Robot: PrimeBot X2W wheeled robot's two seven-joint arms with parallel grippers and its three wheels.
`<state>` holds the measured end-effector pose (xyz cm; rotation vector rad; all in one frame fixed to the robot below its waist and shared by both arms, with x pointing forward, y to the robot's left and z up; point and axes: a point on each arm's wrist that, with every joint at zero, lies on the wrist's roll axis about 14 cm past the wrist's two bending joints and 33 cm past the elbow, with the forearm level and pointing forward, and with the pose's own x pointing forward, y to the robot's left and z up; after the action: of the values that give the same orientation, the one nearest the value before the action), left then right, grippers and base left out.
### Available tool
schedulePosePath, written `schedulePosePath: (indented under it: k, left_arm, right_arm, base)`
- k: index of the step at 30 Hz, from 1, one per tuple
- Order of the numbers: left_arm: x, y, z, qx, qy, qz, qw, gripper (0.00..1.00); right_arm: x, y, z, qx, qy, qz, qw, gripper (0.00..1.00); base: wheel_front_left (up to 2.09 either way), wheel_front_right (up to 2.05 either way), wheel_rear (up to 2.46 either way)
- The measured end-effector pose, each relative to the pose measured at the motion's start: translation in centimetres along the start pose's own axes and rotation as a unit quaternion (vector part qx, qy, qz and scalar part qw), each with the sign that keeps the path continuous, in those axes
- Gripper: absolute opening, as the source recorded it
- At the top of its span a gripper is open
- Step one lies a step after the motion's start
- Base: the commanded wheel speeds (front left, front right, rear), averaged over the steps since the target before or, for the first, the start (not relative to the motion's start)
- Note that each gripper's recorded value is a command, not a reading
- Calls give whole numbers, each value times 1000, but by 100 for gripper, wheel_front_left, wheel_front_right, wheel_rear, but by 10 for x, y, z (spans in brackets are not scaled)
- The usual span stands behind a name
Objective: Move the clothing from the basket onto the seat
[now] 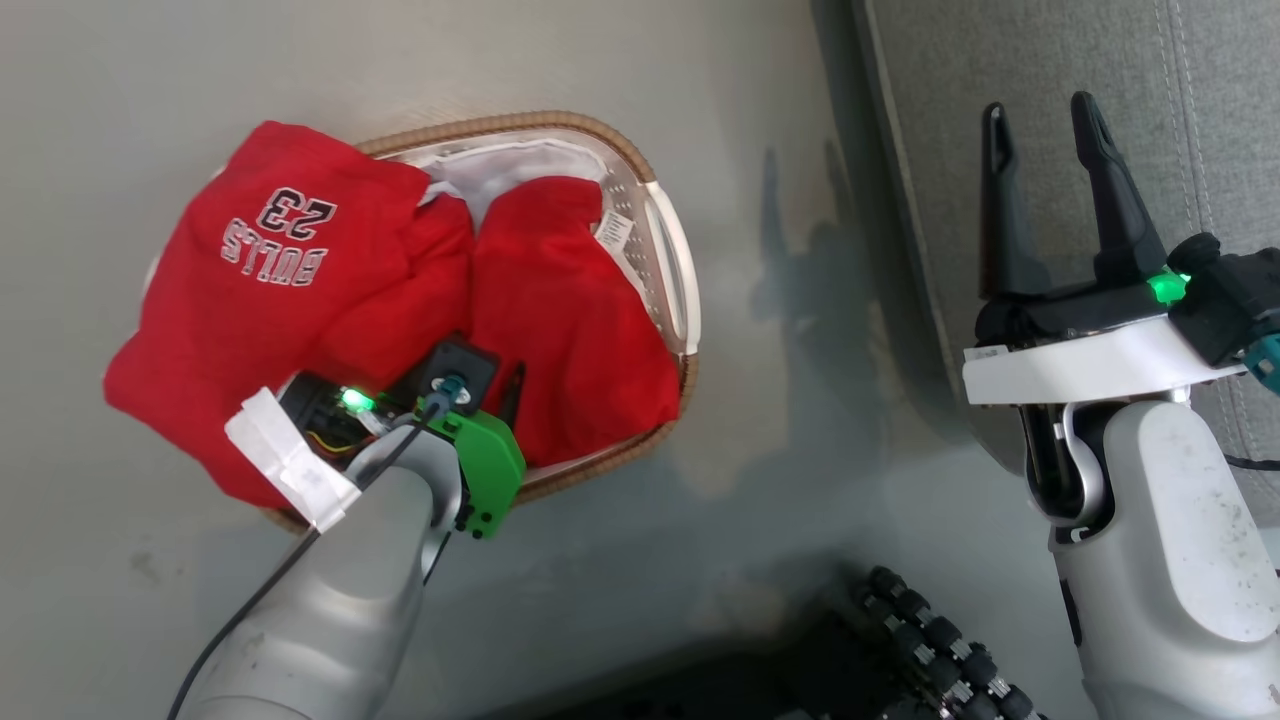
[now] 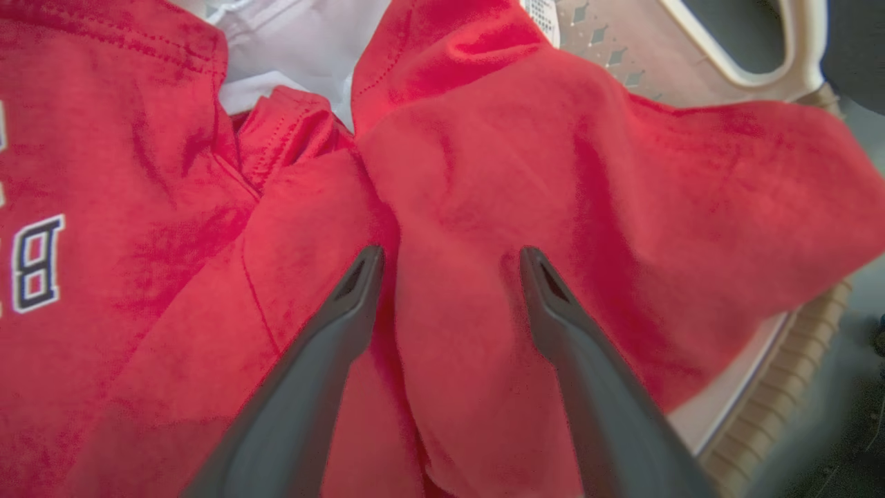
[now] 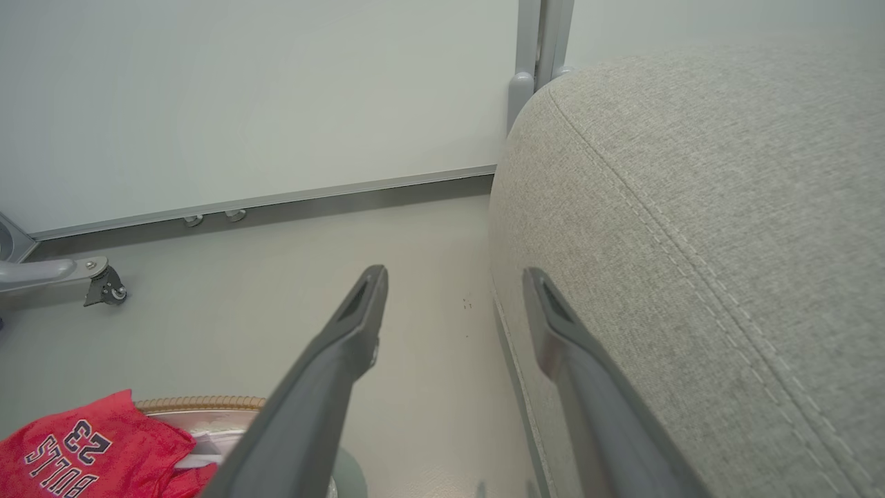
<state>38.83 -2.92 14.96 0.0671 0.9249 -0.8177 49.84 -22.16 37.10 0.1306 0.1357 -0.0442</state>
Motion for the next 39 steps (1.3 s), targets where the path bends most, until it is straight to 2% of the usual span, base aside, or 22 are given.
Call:
schedulePosePath:
  k: [6,14,15,16,18,19,28,39]
  left_arm:
    - [18,1,-8,-10,9,-4,1000,100]
    - [26,-15,-2,5,-9,-38,999,100]
    - [26,-17,1,8,-13,-41,999,94]
    - [26,-19,2,12,-15,-44,999,66]
    - [25,-23,5,18,-19,-52,998,26]
    - [24,-25,8,22,-22,-55,998,0]
    - [10,-36,39,39,-68,-67,995,0]
    - [-42,-55,108,112,-163,-62,978,0]
  right_arm:
    - [-2,-14,-9,-9,12,-16,1000,100]
    - [-3,-20,-14,-10,19,-24,999,100]
    - [-3,-19,-13,-9,19,-23,1000,100]
    - [-3,-18,-13,-9,19,-22,1000,100]
    - [-2,-17,-11,-8,16,-21,1000,100]
    - [-2,-17,-10,-8,15,-20,1000,100]
    - [-3,-14,5,-13,0,-17,1000,100]
    - [-24,-10,29,-20,-16,-21,999,100]
  base:
    - [0,0,0]
    - [0,0,0]
    - [0,0,0]
    - [0,0,0]
    - [0,0,0]
    - [0,0,0]
    - [0,0,0]
    - [0,0,0]
